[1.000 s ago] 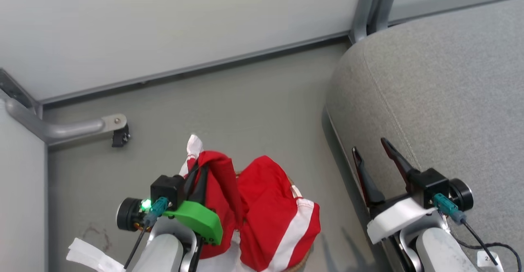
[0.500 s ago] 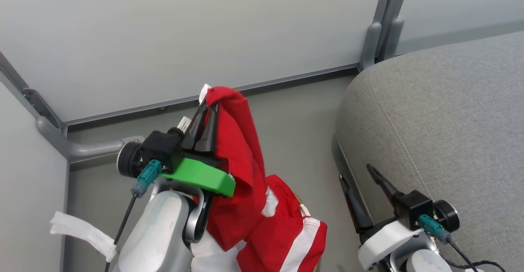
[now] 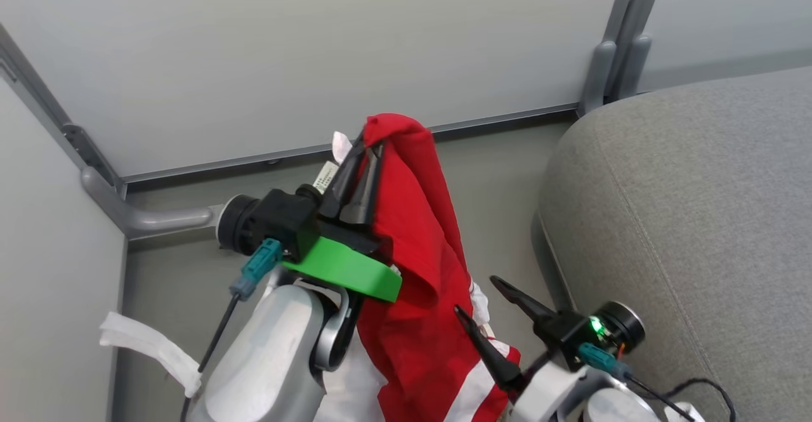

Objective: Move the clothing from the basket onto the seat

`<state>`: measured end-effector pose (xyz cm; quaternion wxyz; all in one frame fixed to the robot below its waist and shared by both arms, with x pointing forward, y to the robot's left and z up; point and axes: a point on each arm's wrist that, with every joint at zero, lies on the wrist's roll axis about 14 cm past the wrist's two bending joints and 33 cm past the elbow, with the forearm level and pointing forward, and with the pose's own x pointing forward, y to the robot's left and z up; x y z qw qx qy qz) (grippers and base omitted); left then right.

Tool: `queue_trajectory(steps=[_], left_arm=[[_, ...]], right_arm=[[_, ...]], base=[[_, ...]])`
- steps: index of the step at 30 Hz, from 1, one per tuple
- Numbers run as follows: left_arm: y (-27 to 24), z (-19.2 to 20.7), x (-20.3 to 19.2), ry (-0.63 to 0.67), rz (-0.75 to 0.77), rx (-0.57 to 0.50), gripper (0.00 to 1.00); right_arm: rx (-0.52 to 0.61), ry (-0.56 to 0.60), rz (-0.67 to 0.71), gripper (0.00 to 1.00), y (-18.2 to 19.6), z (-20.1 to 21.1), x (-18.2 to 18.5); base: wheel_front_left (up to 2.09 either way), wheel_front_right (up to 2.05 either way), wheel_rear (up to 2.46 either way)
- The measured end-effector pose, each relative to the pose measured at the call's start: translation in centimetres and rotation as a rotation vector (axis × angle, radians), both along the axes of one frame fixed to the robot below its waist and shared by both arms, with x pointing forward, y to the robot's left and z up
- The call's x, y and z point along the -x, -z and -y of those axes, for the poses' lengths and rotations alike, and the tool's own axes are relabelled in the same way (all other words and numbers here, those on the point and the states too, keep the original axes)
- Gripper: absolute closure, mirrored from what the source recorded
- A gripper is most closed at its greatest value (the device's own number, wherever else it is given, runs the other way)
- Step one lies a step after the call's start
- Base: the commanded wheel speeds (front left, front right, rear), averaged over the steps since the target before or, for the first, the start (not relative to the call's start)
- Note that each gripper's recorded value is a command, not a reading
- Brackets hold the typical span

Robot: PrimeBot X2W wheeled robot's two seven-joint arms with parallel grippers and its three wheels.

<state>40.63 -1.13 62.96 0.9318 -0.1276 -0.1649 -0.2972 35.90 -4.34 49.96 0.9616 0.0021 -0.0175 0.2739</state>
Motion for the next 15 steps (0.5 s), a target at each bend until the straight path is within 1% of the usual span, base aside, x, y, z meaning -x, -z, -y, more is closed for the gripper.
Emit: queue_trajectory(steps=[4, 8, 15], left_arm=[[0.2, 0.3, 0.4, 0.011, -0.002, -0.008, 1.0], [0.0, 0.5, 0.7, 0.024, 0.002, -0.012, 1.0], [0.1, 0.6, 1.5, 0.038, 0.003, -0.024, 1.0]], right_arm=[[0.039, -0.1, 0.026, 0.0, -0.6, -2.1, -0.6], [0.077, -0.174, 0.041, 0.0, -0.9, -3.7, -1.2], [0.109, -0.249, 0.064, 0.0, -1.8, -5.5, -2.3]], base=[[0.0, 0.0, 0.0], [0.0, 0.0, 0.0], [0.0, 0.0, 0.0]])
